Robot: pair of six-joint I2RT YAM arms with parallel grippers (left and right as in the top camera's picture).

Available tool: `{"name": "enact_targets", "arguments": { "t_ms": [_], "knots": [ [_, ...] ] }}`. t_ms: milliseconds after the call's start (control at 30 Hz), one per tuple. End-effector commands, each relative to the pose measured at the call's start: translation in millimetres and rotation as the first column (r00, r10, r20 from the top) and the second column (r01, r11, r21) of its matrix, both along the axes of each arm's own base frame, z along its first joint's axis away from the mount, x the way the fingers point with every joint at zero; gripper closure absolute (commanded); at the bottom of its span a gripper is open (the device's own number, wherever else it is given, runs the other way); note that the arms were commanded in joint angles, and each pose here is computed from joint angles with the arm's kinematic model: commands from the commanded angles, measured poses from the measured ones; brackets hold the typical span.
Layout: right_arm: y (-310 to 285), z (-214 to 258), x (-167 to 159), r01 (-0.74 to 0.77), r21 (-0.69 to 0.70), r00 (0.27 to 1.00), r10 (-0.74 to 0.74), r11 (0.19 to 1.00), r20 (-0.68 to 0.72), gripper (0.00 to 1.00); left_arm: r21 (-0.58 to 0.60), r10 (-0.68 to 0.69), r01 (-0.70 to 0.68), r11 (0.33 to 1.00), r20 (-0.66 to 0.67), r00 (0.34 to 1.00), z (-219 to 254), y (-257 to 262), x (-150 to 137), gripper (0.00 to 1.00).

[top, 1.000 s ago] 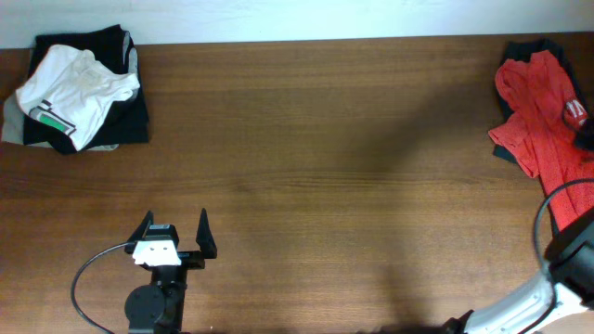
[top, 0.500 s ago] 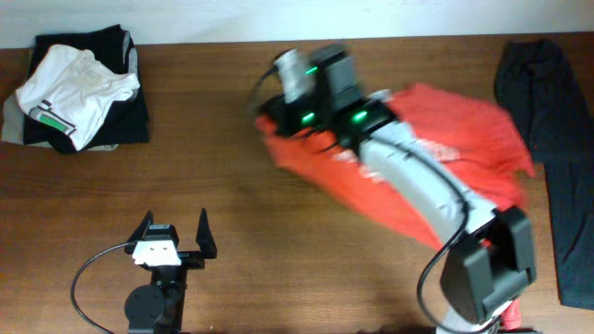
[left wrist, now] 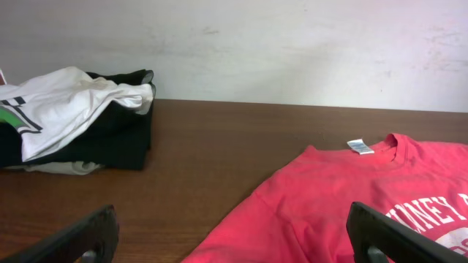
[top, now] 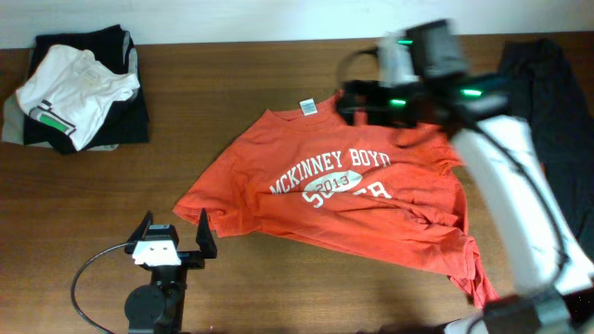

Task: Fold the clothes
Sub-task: 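Drag the orange t-shirt with the right gripper to table center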

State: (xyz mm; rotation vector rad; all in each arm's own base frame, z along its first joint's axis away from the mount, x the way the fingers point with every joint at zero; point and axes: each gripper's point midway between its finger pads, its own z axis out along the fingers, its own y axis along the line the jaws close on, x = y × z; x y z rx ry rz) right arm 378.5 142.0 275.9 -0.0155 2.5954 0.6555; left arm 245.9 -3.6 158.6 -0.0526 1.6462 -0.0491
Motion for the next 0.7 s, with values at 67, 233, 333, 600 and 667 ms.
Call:
{"name": "enact_targets", "arguments": {
  "t_ms": [67, 233, 333, 600, 667],
  "knots": [
    [-66, -28, -45, 0.090, -0.089, 0.966, -0.109, 0.992, -0.236, 0.02, -0.026, -0.215, 0.216, 0.976, 0.033, 0.976, 7, -37, -4, 0.01],
    [-59, -75, -74, 0.043, -0.119, 0.915, -0.087, 0.992, -0.394, 0.01, -0.067, -0.489, 0.495, 0.866, 0.090, 0.868, 21, -85, -22, 0.01],
    [-46, -115, -80, 0.029, -0.119, 0.897, -0.078, 0.993, -0.436, 0.01, -0.106, -0.486, 0.490, 0.865, 0.064, 0.871, 34, -85, -21, 0.01],
    [-38, -153, -90, 0.088, -0.122, 0.859, -0.137, 0.989, -0.493, 0.01, -0.274, -0.478, 0.394, 0.877, -0.416, 0.774, 70, -86, 42, 0.01],
    [-38, -153, -91, 0.087, -0.123, 0.858, -0.137, 0.989, -0.496, 0.01, -0.322, -0.310, 0.126, 0.938, -0.619, 0.722, 30, -59, 52, 0.01]
  ]
}}
